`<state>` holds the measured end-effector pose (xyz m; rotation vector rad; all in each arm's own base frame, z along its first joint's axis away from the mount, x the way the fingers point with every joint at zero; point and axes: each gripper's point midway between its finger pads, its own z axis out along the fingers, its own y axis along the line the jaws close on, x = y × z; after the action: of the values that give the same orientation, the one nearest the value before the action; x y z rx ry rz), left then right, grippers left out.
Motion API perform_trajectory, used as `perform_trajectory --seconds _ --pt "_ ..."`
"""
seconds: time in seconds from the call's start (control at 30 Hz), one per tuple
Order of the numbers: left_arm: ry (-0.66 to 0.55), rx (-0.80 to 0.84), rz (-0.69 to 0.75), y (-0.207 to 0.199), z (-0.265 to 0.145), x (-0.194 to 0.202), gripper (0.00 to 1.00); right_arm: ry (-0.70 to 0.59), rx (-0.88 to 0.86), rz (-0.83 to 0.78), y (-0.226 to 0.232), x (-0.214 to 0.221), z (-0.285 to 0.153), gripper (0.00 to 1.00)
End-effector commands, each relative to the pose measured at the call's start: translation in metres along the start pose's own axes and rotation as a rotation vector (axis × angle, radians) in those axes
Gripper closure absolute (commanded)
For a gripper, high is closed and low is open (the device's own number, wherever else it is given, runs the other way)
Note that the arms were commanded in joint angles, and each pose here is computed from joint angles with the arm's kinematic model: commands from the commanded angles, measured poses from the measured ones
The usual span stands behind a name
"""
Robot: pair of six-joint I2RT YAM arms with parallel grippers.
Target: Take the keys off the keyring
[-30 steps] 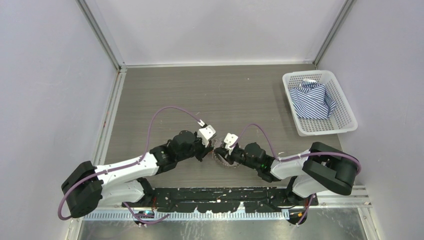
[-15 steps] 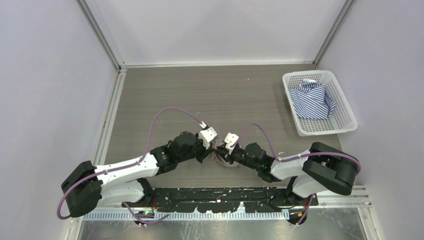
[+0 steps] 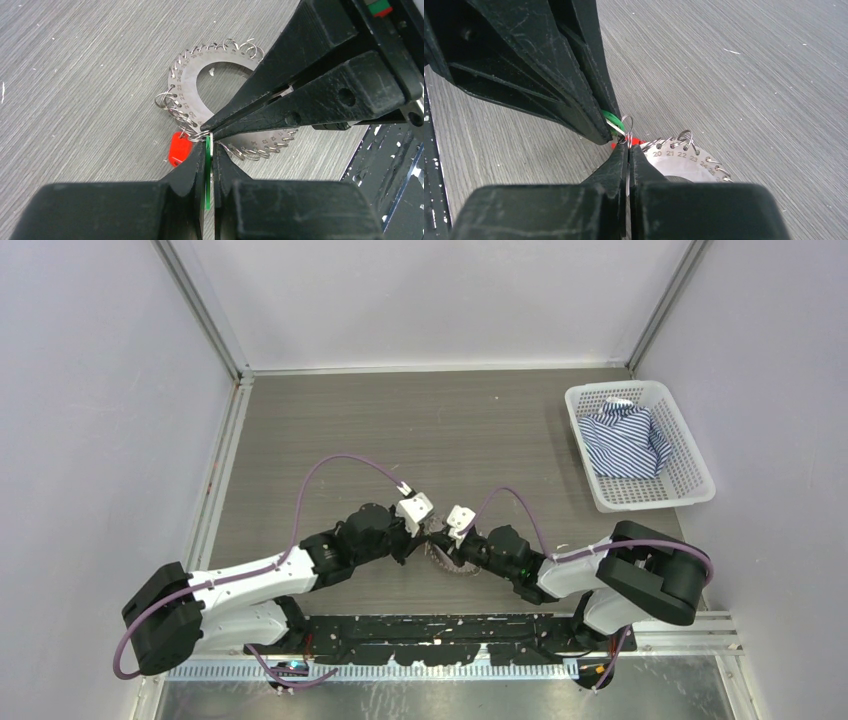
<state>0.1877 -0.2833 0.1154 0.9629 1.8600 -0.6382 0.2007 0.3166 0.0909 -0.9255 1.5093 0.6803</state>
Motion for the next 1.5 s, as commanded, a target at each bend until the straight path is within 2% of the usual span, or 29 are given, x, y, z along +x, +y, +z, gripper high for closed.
perform_trajectory --seconds 0.0,0.23,0.97,1.1,1.2,1.37,1.4,1.43,1.47 --pt "-0.077 -0.073 -0.044 0.01 -0.002 -0.017 1.0 -0.128 0.042 -0.017 -0.009 -0.037 0.004 0.99" --pt "-0.01 -0.231 -0.117 0.037 -0.003 0.003 1.0 -0.148 0.079 -0.019 -0.016 -0.043 -0.01 0.99" --pt "-0.011 -0.146 -0.131 0.022 0.024 0.005 1.0 -0.206 0.108 0.02 -0.021 -0.067 -0.017 0.99" --pt "-0.015 -0.242 -0.134 0.039 0.017 0.005 1.0 -0.172 0.243 0.064 -0.044 -0.06 -0.021 0.99" --pt "0.011 -0.333 -0.138 0.058 0.006 0.006 1.0 -0.066 0.367 0.113 -0.065 -0.049 -0.022 0.99" --pt "0.042 -0.485 -0.241 0.097 -0.007 0.013 1.0 0.065 0.606 0.24 -0.109 -0.039 -0.027 0.98" --pt "0.047 -0.507 -0.263 0.103 -0.008 0.014 1.0 0.089 0.661 0.257 -0.118 -0.037 -0.029 0.86" --pt "0.054 -0.523 -0.282 0.108 -0.009 0.015 0.99 0.096 0.684 0.273 -0.122 -0.043 -0.027 0.68" --pt "0.065 -0.52 -0.295 0.11 -0.007 0.015 0.89 0.11 0.695 0.284 -0.123 -0.046 -0.026 0.48"
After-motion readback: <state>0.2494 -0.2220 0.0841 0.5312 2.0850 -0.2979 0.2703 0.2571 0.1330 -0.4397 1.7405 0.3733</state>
